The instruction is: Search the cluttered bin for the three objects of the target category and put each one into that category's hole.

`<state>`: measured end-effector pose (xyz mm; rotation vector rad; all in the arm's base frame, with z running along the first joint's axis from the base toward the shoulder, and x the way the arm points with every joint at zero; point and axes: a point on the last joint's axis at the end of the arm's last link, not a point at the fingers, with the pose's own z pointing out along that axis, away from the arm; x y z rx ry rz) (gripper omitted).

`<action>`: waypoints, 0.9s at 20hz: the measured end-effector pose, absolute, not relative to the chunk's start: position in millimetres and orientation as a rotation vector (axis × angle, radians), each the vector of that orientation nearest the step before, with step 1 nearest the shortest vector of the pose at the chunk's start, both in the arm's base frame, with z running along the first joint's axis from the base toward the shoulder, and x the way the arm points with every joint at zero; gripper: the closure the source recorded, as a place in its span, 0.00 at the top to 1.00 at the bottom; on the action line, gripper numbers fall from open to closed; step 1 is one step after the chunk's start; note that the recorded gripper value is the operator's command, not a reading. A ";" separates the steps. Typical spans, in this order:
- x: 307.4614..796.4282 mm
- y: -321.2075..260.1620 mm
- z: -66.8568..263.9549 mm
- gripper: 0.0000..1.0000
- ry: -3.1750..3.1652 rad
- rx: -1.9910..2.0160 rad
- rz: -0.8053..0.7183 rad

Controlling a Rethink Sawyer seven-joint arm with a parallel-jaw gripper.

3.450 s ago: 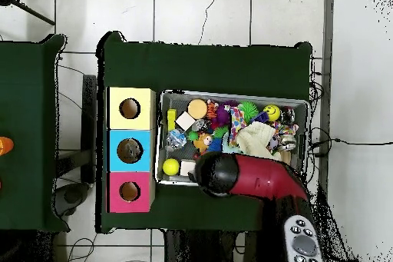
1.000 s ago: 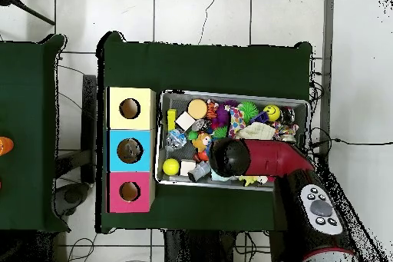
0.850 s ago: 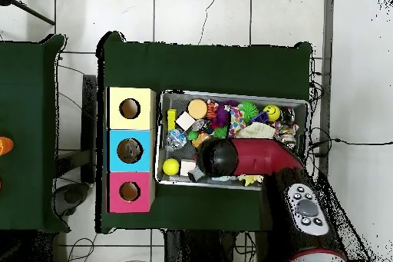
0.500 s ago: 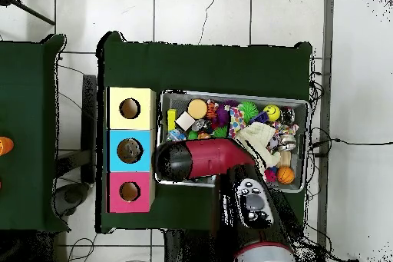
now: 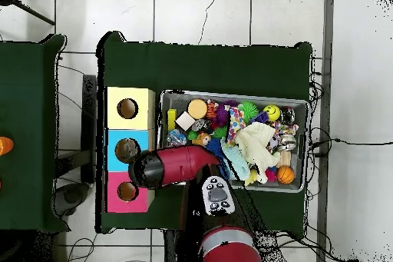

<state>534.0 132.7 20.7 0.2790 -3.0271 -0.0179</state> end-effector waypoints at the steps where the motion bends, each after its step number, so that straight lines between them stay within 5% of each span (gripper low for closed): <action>1: 534.2 128.8 19.6 1.00 -3.033 0.266 -0.012; 18: 535.0 108.4 14.4 1.00 -3.051 0.148 0.022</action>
